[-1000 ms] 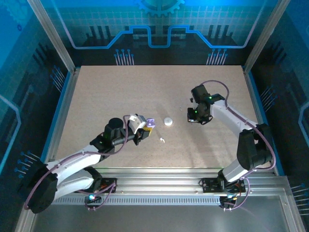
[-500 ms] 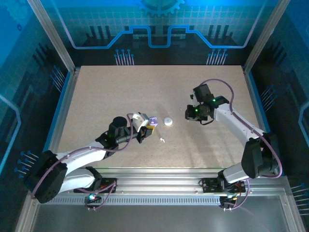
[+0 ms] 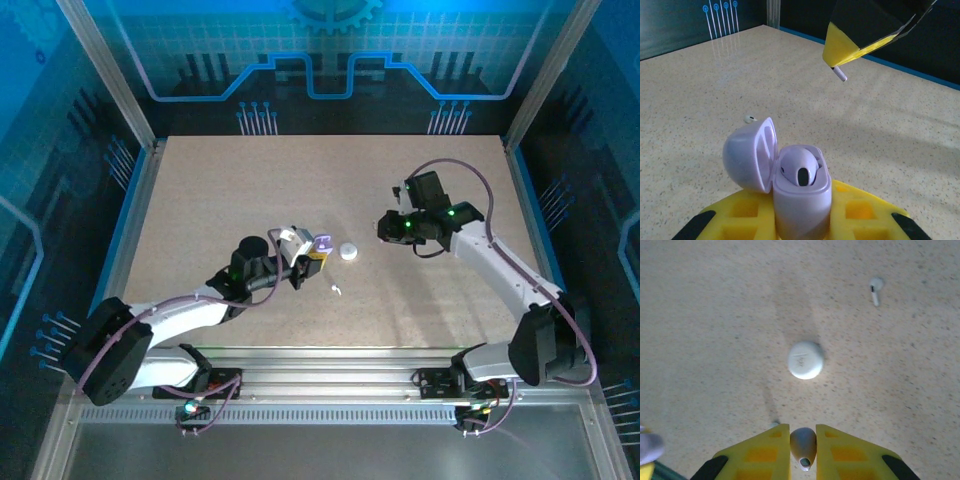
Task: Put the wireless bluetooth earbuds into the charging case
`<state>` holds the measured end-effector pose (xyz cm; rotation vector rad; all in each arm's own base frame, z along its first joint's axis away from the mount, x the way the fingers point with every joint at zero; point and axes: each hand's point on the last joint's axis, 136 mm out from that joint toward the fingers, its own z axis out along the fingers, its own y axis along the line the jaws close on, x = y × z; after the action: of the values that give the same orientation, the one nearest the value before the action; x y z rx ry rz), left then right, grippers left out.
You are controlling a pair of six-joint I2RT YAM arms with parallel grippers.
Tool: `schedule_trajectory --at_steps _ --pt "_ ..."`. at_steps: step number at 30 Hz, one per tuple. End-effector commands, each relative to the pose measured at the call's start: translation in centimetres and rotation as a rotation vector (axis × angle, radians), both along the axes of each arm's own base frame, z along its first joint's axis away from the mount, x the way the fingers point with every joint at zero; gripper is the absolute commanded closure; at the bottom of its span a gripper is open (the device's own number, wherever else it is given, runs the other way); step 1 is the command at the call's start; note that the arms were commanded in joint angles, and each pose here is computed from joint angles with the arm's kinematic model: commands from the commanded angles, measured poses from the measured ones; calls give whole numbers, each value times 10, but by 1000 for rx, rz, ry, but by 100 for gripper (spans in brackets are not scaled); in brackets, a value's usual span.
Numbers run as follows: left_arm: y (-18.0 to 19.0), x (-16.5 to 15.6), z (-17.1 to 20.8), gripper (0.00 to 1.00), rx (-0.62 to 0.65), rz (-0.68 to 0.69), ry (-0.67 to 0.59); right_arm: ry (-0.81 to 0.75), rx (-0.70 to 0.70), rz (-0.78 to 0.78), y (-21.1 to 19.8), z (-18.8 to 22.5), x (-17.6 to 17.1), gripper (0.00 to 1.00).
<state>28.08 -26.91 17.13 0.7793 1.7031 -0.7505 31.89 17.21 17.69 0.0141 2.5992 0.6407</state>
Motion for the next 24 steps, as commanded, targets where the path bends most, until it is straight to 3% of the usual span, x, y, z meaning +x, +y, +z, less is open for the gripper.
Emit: schedule_trajectory --at_steps 1,12,24 --pt "-10 4 22 97 -57 -19 -50 -59 100 51 23 23 -2 84" --pt "-15 4 33 97 -107 -27 -82 -215 256 167 74 68 -8 85" --pt "-15 7 44 97 -157 -13 -99 -354 403 209 104 90 -17 84"
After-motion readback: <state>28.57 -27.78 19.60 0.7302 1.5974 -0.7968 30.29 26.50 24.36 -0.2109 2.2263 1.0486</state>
